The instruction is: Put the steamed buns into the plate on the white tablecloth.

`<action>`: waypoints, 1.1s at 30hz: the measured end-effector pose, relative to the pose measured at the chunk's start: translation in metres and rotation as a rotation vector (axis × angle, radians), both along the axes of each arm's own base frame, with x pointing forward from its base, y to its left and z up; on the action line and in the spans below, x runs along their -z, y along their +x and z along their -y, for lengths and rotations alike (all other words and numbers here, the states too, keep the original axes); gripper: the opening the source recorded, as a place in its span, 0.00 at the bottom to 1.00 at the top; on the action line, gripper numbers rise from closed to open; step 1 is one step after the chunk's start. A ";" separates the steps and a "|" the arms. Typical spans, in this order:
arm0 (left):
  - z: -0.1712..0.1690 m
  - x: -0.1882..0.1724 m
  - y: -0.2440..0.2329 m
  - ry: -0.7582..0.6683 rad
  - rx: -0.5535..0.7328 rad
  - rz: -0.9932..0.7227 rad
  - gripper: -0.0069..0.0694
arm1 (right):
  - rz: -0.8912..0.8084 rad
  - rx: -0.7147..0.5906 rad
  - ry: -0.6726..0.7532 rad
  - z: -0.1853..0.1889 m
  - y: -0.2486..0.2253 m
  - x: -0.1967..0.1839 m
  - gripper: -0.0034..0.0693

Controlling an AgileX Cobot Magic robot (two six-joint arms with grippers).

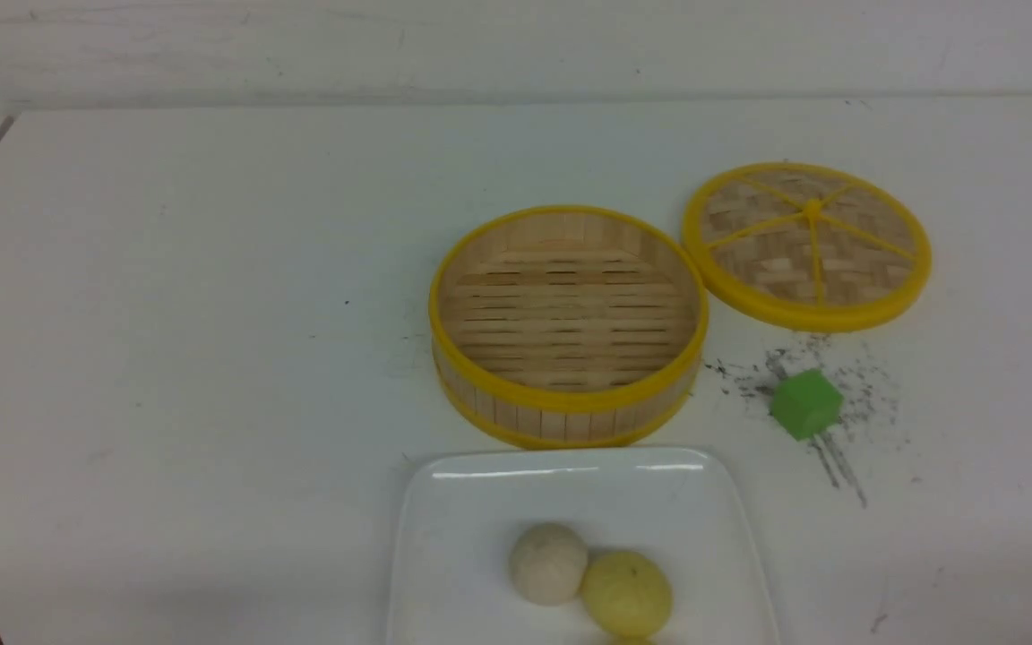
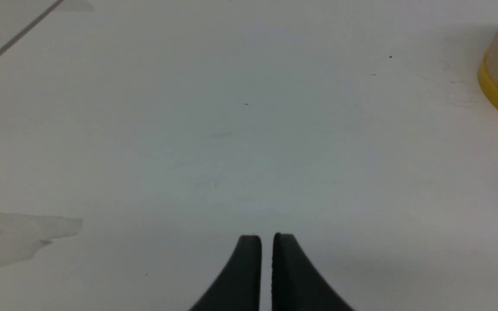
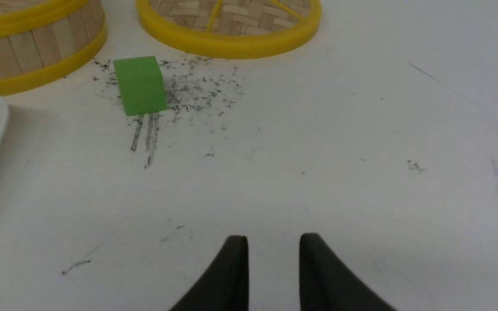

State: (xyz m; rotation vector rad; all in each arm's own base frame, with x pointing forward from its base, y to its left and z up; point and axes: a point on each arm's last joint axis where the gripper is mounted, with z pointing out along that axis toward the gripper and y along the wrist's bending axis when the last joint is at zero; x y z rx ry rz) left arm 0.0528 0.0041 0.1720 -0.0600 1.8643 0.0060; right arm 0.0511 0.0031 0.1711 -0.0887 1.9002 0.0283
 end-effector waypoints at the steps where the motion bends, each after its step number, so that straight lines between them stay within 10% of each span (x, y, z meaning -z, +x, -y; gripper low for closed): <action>1: 0.000 0.000 0.000 0.000 0.000 0.000 0.19 | 0.000 0.000 0.000 0.000 0.000 0.000 0.32; 33: 0.000 0.000 0.000 0.005 0.000 0.000 0.22 | 0.000 0.000 0.001 0.000 0.000 0.000 0.37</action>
